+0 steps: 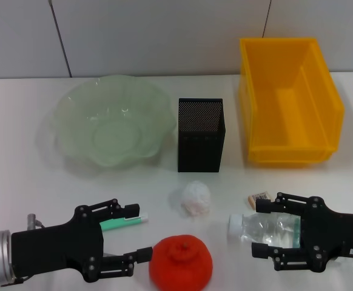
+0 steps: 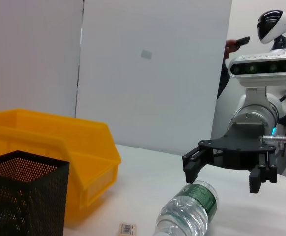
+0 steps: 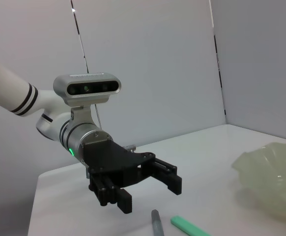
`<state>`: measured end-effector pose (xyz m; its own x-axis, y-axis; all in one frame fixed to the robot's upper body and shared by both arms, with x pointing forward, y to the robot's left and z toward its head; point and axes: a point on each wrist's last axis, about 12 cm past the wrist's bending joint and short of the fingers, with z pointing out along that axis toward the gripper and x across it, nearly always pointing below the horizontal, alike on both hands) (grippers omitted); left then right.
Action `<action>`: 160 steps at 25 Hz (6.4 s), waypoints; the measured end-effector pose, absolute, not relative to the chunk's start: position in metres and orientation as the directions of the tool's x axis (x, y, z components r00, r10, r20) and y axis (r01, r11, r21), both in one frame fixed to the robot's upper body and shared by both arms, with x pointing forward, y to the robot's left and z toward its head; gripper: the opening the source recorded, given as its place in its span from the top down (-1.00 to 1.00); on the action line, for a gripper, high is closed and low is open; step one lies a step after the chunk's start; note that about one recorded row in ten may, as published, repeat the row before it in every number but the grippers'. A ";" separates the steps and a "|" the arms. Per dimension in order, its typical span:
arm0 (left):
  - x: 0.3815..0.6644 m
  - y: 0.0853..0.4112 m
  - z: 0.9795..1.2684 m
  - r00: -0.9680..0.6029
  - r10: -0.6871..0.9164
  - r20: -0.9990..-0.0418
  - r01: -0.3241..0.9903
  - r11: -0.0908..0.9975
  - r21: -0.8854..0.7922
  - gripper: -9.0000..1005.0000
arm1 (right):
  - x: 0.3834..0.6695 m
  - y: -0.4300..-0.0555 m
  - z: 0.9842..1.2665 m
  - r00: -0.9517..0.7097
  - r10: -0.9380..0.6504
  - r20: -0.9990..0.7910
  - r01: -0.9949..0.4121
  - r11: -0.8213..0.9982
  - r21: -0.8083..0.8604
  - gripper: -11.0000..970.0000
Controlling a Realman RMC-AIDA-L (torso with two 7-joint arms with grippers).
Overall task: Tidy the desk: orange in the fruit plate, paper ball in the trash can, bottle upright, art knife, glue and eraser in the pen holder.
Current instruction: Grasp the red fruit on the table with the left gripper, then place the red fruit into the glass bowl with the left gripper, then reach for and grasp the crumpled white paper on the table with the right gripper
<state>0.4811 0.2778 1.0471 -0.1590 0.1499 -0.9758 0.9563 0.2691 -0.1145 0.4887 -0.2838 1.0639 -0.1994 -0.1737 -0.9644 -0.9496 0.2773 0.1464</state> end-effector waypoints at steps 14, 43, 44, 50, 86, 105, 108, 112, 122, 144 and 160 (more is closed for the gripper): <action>0.479 0.278 1.046 -0.159 0.147 -0.976 0.956 0.269 -0.116 -0.58 | 0.488 -0.283 1.063 -0.202 -0.171 -0.964 -0.948 0.280 0.149 -0.67; 0.492 0.233 1.015 -0.238 0.266 -0.934 0.946 0.280 -0.161 -0.46 | 0.487 -0.295 1.075 -0.166 -0.135 -0.977 -0.941 0.318 0.116 -0.65; 0.492 0.232 1.015 -0.231 0.281 -0.931 0.952 0.262 -0.157 -0.46 | 0.487 -0.295 1.075 -0.166 -0.135 -0.977 -0.941 0.318 0.116 -0.65; 0.492 0.231 1.016 -0.217 0.293 -0.931 0.959 0.240 -0.148 -0.09 | 0.488 -0.296 1.075 -0.165 -0.137 -0.977 -0.940 0.321 0.114 -0.65; 0.609 0.278 1.079 -0.133 0.057 -0.989 0.563 0.826 -0.028 0.82 | 0.489 -0.290 1.074 -0.167 -0.136 -0.976 -0.943 0.312 0.118 -0.62; 0.573 0.277 1.065 -0.075 0.041 -0.996 0.665 0.747 -0.019 -0.52 | 0.500 -0.295 1.085 -0.225 -0.145 -0.964 -0.923 0.349 0.163 -0.60; 0.552 0.277 1.058 -0.054 0.062 -0.997 0.727 0.687 0.003 -0.60 | 0.508 -0.300 1.100 -0.279 -0.172 -0.945 -0.907 0.371 0.201 -0.60; 0.515 0.272 1.043 -0.043 0.113 -0.993 0.827 0.561 0.028 -0.69 | 0.526 -0.306 1.129 -0.407 -0.268 -0.873 -0.862 0.430 0.269 -0.60; 0.498 0.271 1.030 -0.091 0.122 -0.988 0.840 0.543 -0.010 -0.68 | 0.550 -0.262 1.187 -0.495 -0.571 -0.655 -0.859 0.434 0.271 -0.59; 0.476 0.275 1.019 -0.132 0.163 -0.978 0.863 0.504 -0.032 -0.67 | 0.571 -0.191 1.142 -0.605 -0.502 -0.618 -0.768 0.572 0.288 -0.57; 0.476 0.276 1.019 -0.130 0.163 -0.978 0.865 0.502 -0.031 -0.67 | 0.578 -0.152 1.126 -0.556 -0.548 -0.625 -0.805 0.541 0.242 -0.56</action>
